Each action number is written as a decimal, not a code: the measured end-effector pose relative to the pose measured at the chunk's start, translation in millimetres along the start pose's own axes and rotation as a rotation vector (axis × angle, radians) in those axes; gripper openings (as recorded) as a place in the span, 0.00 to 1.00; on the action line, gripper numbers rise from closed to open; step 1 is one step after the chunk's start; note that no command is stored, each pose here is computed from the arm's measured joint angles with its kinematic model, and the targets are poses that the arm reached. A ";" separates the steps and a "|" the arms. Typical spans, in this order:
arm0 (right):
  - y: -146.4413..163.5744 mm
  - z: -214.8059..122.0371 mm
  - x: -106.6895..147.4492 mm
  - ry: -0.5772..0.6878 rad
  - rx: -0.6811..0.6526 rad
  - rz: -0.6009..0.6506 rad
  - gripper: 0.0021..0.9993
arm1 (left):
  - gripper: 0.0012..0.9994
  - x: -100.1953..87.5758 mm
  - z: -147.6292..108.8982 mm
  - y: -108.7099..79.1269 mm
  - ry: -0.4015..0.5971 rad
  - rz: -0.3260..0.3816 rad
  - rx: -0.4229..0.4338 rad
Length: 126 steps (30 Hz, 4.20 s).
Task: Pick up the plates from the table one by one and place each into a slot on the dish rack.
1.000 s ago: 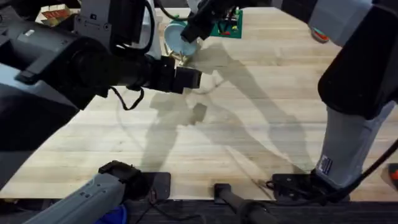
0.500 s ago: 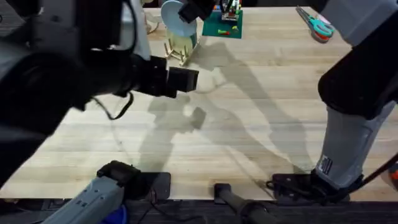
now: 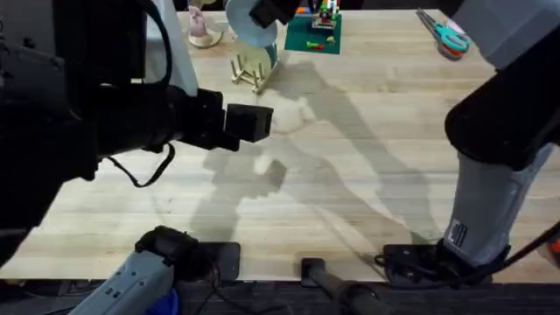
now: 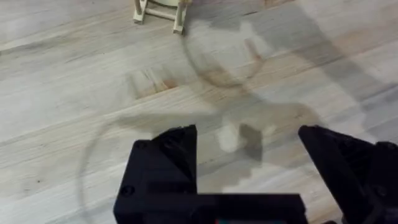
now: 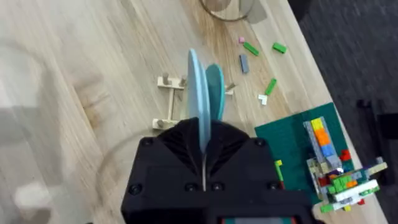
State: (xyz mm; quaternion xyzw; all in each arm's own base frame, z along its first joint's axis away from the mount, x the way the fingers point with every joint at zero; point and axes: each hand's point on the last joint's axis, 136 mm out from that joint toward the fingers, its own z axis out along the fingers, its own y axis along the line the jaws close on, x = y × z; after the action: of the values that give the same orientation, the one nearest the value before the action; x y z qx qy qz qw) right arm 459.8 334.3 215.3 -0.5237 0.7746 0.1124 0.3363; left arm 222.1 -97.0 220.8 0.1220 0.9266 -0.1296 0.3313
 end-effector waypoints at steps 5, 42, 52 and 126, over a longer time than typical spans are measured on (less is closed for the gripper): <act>13.9 2.3 -9.7 0.001 0.003 -0.018 0.03 | 1.00 1.0 0.0 0.1 0.004 0.000 0.000; 7.9 2.3 -6.1 0.021 0.045 0.182 0.03 | 1.00 1.0 0.0 0.1 0.004 0.004 -0.001; 11.8 6.5 -6.5 0.025 0.038 0.196 0.03 | 1.00 0.9 -0.1 0.1 0.004 0.004 0.000; 27.7 66.0 28.2 0.134 -0.020 0.221 0.03 | 1.00 4.3 -0.1 0.5 0.018 0.003 -0.002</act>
State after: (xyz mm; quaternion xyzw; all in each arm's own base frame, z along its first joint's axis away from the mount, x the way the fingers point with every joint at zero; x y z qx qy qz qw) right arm 455.5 360.1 143.0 -0.4449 0.8471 0.1211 0.2642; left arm 218.9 -96.0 218.1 0.1242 0.9294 -0.1272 0.3234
